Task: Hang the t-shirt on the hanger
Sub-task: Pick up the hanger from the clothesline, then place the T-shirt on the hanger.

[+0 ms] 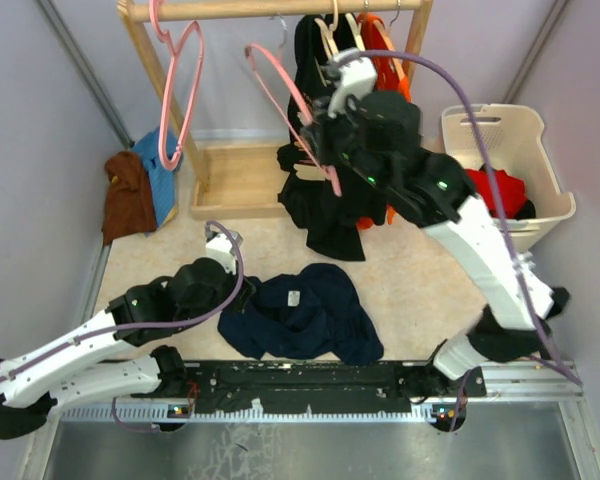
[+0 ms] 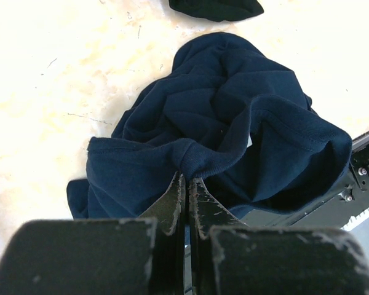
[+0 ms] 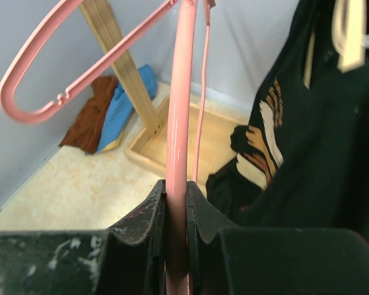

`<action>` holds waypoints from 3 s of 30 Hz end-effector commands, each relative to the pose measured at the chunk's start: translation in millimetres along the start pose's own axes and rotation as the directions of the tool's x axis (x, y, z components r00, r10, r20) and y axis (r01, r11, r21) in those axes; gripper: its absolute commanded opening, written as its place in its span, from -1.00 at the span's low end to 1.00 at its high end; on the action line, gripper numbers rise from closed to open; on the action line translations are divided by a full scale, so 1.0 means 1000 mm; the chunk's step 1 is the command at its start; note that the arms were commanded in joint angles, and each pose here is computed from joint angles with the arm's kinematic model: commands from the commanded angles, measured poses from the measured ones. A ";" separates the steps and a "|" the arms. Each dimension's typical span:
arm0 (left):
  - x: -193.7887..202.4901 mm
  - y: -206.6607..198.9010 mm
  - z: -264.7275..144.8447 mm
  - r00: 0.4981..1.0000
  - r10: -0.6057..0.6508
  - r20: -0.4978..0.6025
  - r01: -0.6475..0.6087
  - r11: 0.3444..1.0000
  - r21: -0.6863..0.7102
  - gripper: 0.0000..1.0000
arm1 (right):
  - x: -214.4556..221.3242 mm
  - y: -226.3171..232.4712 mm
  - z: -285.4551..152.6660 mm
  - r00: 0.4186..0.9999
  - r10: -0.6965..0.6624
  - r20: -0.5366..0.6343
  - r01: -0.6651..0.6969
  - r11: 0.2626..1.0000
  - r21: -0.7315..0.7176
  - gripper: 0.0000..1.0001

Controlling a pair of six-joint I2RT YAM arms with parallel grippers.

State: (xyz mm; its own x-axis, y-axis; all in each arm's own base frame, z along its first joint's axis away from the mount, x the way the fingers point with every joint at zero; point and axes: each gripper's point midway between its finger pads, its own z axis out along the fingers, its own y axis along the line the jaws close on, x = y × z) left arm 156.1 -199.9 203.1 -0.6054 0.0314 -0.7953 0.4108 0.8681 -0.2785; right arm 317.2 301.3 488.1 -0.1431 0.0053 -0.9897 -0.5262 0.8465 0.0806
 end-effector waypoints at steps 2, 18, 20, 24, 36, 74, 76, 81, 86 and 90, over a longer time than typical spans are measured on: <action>-0.015 -0.004 -0.003 0.999 -0.010 0.038 0.009 1.000 0.007 -1.00 | -0.032 -0.016 -0.098 0.990 0.112 0.091 -0.106 0.992 -0.067 -1.00; -0.013 0.002 0.009 0.999 -0.019 0.030 0.021 0.998 -0.061 -1.00 | 0.104 0.007 -0.248 0.917 0.289 -0.275 -0.374 0.863 -0.340 -1.00; -0.013 0.002 0.010 1.000 -0.015 0.027 0.017 0.997 -0.070 -1.00 | 0.113 0.009 -0.263 0.903 0.305 -0.303 -0.405 0.840 -0.360 -1.00; -0.012 0.003 0.013 1.000 -0.012 0.016 0.013 0.996 -0.085 -1.00 | 0.123 0.006 -0.288 0.883 0.324 -0.340 -0.441 0.821 -0.363 -1.00; -0.009 0.006 0.013 1.000 -0.015 -0.008 0.014 0.993 -0.115 -1.00 | 0.165 0.011 -0.334 0.806 0.381 -0.453 -0.562 0.734 -0.382 -1.00; -0.027 -0.002 0.003 1.000 -0.005 -0.001 0.005 0.995 -0.095 -1.00 | 0.184 0.035 -0.290 0.790 0.483 -0.377 -0.613 0.606 -0.507 -1.00; -0.030 -0.003 0.001 1.000 -0.002 0.003 0.003 0.995 -0.096 -1.00 | 0.183 0.034 -0.291 0.792 0.489 -0.367 -0.610 0.606 -0.511 -1.00; -0.033 -0.006 0.000 1.000 -0.005 0.007 0.006 0.996 -0.087 -1.00 | 0.189 0.031 -0.287 0.784 0.517 -0.344 -0.618 0.598 -0.510 -1.00; -0.034 -0.009 0.000 1.000 -0.003 0.004 0.004 0.997 -0.077 -1.00 | 0.205 0.036 -0.274 0.751 0.561 -0.348 -0.652 0.546 -0.527 -1.00; -0.042 -0.015 -0.003 1.000 -0.013 0.015 0.014 0.998 -0.058 -1.00 | 0.211 0.035 -0.269 0.732 0.596 -0.330 -0.666 0.523 -0.532 -1.00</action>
State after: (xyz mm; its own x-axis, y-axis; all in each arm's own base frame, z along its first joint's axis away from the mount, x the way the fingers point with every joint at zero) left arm 171.9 -207.2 220.4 -0.6188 0.0415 -0.7845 0.3466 0.9106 -0.2252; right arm 41.1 189.1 273.5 -0.7563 0.2093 -0.6198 -0.5609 0.2800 0.7791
